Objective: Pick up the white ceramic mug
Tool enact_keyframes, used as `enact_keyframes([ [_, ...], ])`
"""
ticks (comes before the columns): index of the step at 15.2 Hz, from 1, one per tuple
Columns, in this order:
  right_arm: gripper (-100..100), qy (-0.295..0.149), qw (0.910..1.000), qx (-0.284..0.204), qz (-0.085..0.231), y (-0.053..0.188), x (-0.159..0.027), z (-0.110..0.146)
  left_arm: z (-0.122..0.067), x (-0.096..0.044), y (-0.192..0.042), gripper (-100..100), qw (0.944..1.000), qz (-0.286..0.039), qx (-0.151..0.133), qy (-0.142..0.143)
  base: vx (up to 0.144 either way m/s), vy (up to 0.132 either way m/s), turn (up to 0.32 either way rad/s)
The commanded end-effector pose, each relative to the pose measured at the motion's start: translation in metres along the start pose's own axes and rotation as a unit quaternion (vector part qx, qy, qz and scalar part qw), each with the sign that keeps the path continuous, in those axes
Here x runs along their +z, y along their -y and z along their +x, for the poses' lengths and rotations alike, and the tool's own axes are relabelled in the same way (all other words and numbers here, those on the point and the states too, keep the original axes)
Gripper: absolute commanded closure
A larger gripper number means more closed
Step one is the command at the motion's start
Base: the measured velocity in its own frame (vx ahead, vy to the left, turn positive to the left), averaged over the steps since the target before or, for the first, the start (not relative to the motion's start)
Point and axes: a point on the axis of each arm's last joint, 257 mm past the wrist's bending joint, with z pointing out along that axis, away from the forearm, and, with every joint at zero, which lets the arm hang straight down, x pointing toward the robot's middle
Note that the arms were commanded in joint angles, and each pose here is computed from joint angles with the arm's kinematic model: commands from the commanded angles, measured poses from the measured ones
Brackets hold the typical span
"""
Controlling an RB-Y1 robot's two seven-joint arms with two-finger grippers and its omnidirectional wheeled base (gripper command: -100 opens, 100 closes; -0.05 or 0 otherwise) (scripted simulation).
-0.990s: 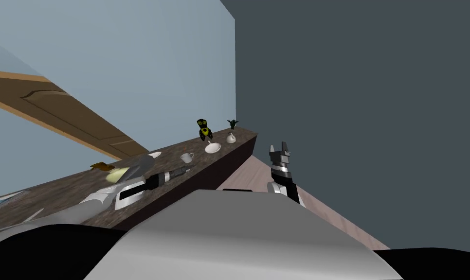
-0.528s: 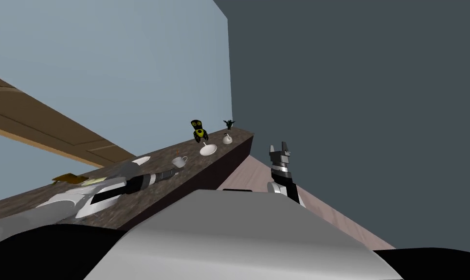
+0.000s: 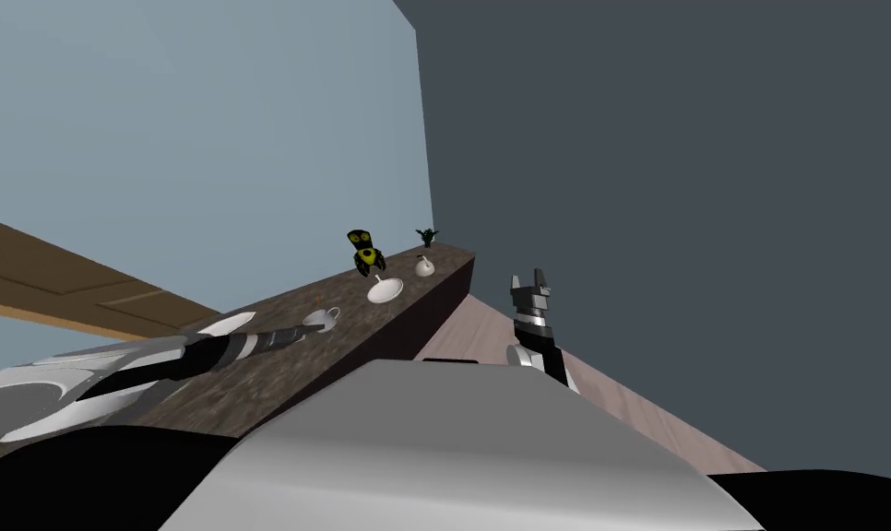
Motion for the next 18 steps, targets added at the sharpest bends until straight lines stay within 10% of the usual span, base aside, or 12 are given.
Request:
enact_keyframes([
  [1, 0, 0.000, 1.0000, 0.000, 0.000, 0.000, 0.000, 0.000, 0.000, -0.016, -0.015, -100, 0.9997, -0.025, -0.003, -0.006, 0.066, 0.001, -0.146],
  [11, 0, 0.000, 1.0000, 0.000, 0.000, 0.000, 0.000, 0.000, 0.013, -0.084, -0.086, -100, 0.9896, -0.135, -0.025, -0.045, 0.082, 0.022, -0.112],
  [18, 0, 0.000, 1.0000, 0.000, 0.000, 0.000, 0.000, 0.000, 0.073, -0.132, -0.136, -100, 0.9700, -0.208, -0.064, -0.109, 0.091, 0.036, -0.123],
])
